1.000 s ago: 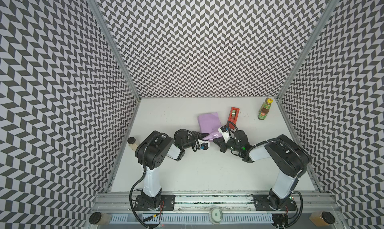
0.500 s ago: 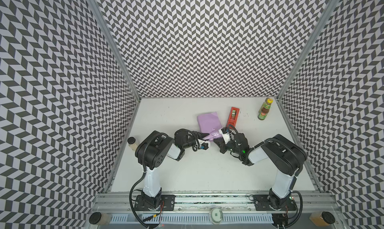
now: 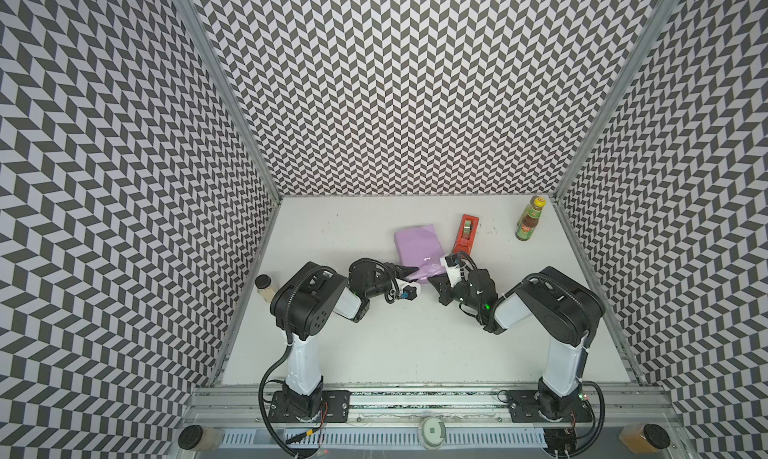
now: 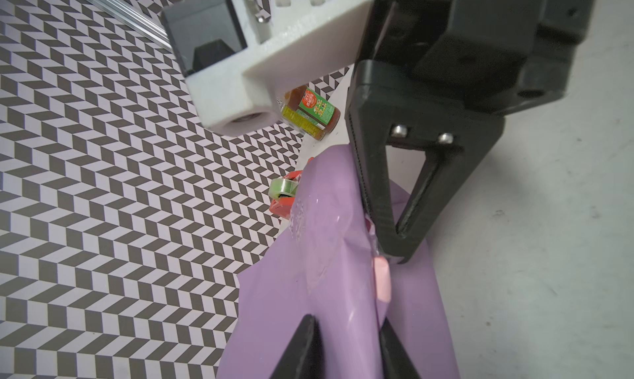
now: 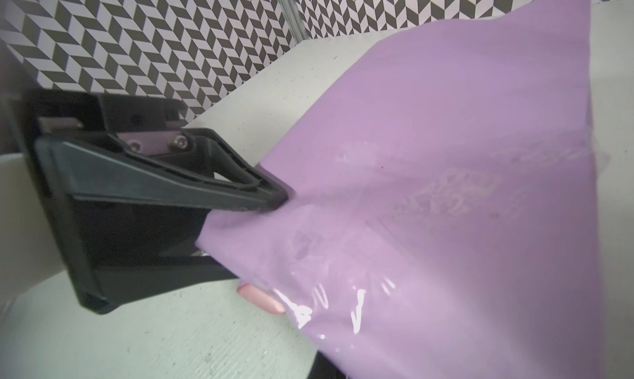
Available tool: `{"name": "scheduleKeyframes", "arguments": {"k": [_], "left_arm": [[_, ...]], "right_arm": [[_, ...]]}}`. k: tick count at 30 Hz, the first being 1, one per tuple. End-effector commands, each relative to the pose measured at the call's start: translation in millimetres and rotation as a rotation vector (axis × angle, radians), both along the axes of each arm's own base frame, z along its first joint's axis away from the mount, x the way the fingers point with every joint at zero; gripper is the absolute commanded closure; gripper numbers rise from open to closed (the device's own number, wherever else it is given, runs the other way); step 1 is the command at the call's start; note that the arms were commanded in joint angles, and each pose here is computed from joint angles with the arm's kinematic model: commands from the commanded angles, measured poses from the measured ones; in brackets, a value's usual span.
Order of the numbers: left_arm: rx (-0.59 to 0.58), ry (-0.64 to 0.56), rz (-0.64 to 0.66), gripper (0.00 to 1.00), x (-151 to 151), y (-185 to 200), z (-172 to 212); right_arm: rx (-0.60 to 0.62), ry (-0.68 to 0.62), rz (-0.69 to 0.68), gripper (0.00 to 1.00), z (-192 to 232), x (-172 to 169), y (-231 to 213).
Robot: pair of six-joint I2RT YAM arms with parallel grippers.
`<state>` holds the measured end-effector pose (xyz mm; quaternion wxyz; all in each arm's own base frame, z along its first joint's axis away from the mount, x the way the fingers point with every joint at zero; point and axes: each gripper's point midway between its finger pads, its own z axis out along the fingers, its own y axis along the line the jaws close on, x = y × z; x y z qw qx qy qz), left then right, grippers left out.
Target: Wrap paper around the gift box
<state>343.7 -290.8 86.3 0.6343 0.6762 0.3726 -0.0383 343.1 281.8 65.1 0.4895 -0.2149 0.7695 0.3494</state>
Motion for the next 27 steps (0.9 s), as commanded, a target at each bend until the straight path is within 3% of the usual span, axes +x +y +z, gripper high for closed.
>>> {"name": "scheduleKeyframes", "arguments": {"k": [1, 12, 18, 27], "left_arm": [[0.030, 0.063, -0.023, 0.70, -8.2, -2.7, -15.2], [0.029, 0.065, -0.024, 0.70, -8.9, -3.0, -15.3], [0.030, 0.066, -0.024, 0.70, -9.2, -3.3, -15.7], [0.029, 0.064, -0.025, 0.70, -8.5, -3.7, -15.2]], "right_arm": [[0.098, -0.101, -0.016, 0.93, 33.0, 11.4, 7.0], [0.299, -0.123, -0.074, 0.92, 56.5, 8.1, -0.8], [0.274, -0.106, -0.116, 0.90, 50.4, 4.9, -10.9], [0.188, -0.095, -0.077, 0.87, 59.7, -33.8, -29.6]]}}
